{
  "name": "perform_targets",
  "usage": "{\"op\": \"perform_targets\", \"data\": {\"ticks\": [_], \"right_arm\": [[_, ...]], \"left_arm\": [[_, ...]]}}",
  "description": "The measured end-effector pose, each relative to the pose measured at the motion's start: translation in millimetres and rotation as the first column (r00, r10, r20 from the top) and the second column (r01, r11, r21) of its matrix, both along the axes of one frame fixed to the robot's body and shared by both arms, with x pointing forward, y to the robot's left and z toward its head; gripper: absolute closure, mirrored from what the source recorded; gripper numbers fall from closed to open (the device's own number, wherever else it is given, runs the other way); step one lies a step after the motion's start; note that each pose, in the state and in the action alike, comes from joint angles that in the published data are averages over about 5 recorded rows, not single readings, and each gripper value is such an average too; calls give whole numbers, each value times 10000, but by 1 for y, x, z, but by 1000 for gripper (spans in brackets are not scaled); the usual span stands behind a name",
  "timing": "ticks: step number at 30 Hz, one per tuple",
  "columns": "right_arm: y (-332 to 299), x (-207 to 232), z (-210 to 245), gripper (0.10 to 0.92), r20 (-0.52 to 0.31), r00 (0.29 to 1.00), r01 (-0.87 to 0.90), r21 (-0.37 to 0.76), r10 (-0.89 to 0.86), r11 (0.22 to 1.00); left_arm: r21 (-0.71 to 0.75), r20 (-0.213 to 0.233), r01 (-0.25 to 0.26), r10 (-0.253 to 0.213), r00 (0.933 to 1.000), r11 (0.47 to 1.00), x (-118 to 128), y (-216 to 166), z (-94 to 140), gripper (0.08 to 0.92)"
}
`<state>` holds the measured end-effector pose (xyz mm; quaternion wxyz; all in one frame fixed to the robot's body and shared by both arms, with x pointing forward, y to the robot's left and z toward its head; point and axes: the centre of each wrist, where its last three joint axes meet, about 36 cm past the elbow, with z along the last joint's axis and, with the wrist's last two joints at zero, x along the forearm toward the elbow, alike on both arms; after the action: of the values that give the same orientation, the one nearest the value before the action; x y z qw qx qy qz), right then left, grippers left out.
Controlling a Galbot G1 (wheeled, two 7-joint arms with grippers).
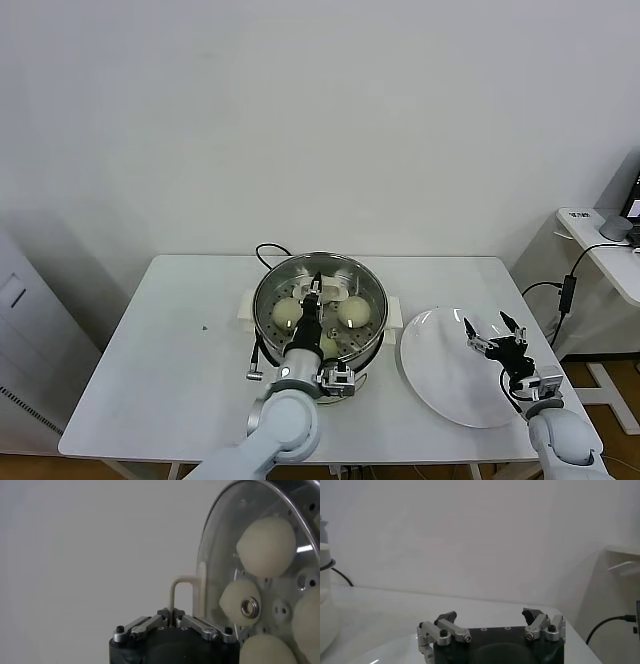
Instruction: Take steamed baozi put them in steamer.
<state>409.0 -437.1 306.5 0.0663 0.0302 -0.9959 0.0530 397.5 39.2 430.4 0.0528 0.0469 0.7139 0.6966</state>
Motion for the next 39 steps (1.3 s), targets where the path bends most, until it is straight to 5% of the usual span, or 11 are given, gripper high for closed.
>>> {"op": "perform_targets", "data": {"ticks": [11,20,25,29,34,37,39], "right_arm": [[-3,-3,-1,200,-8,10000,29,14,-28,10000],[-4,-5,-4,200,-15,10000,-12,57,12,10000],[-4,-7,-5,200,-26,10000,-54,75,54,10000],[-4,-7,-5,200,-2,10000,-55,93,55,9999],[-1,-6,-5,200,52,10000,-62,251,61,9997],[2,-7,-3,200,60,10000,-73,389,71,9992],[3,-8,-2,200,77,10000,-62,481,58,9988]], "left_arm": [[-21,-97,-18,18,10000,10000,-3,0,-6,860],[-753,-352,-17,-10,9994,9972,-13,12,5,607],[-1917,-1205,-74,-161,9926,9814,-27,33,24,459],[-3196,-2481,-300,-531,9673,9471,-36,62,42,347],[-4998,-3883,-777,-1429,9104,8626,-38,99,63,214],[-6218,-4153,-992,-2197,8827,7769,-36,120,75,182],[-7075,-3941,-995,-2737,8774,6997,-34,135,83,178]]}}
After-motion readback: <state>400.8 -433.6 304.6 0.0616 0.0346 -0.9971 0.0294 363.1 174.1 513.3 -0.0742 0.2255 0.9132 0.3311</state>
